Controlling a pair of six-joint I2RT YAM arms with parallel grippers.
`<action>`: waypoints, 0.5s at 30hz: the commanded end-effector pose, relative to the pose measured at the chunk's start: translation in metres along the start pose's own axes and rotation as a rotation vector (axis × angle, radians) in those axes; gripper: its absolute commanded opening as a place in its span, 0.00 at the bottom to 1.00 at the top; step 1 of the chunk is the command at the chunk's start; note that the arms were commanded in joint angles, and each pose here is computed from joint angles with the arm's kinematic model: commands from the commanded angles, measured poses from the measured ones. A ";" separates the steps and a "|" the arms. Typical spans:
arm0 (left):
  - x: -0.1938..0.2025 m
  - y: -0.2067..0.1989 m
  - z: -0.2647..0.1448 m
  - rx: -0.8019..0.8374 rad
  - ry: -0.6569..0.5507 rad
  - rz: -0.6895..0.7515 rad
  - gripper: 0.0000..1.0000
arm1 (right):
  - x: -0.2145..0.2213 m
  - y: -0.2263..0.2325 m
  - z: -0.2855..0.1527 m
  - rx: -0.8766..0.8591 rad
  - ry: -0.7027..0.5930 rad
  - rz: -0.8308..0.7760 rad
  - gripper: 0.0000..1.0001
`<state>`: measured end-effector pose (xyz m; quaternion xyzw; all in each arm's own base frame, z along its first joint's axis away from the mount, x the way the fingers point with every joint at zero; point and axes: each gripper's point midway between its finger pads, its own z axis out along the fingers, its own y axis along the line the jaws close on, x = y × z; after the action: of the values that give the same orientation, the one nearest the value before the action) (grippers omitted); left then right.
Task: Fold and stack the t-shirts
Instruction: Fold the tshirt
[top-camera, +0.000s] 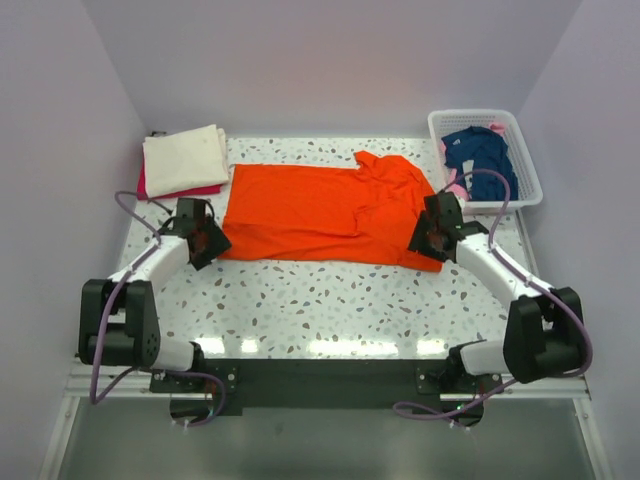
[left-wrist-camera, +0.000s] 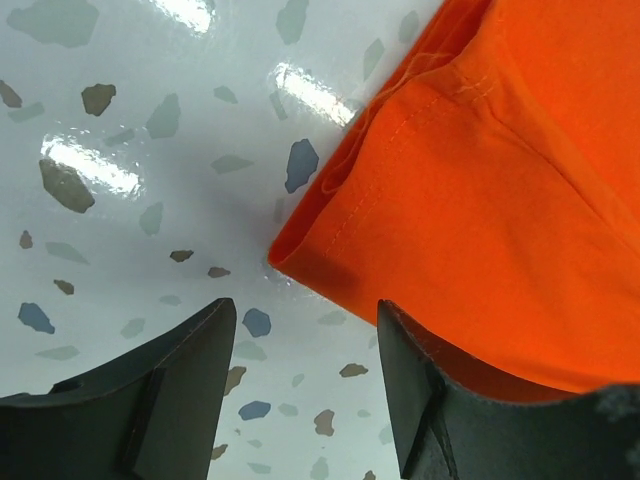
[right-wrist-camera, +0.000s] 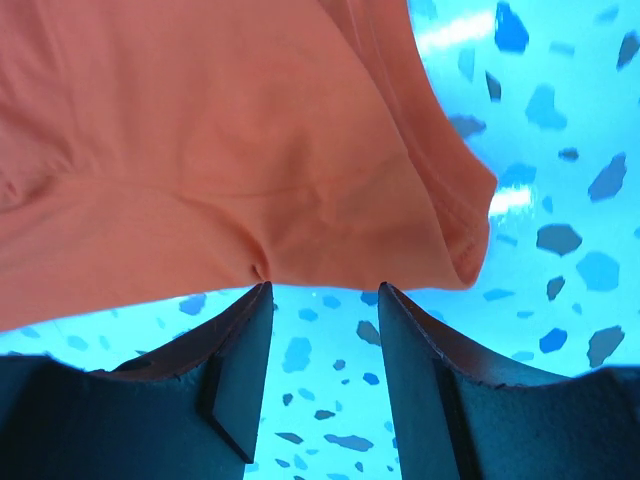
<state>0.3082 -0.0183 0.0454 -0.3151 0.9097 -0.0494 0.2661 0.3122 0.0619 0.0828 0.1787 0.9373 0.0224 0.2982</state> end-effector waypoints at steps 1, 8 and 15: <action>-0.002 -0.005 0.014 0.017 -0.004 -0.044 0.63 | 0.004 -0.001 -0.004 -0.040 -0.028 0.077 0.50; -0.004 -0.003 0.034 -0.027 0.001 -0.066 0.61 | 0.017 -0.021 0.005 -0.012 -0.007 0.099 0.50; -0.009 -0.003 0.041 -0.052 -0.008 -0.071 0.57 | 0.024 -0.025 0.016 -0.014 0.014 0.124 0.51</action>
<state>0.3290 -0.0172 0.0192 -0.3415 0.9037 -0.0426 0.2547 0.2821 0.0420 0.0478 0.2236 0.9368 0.0269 0.2677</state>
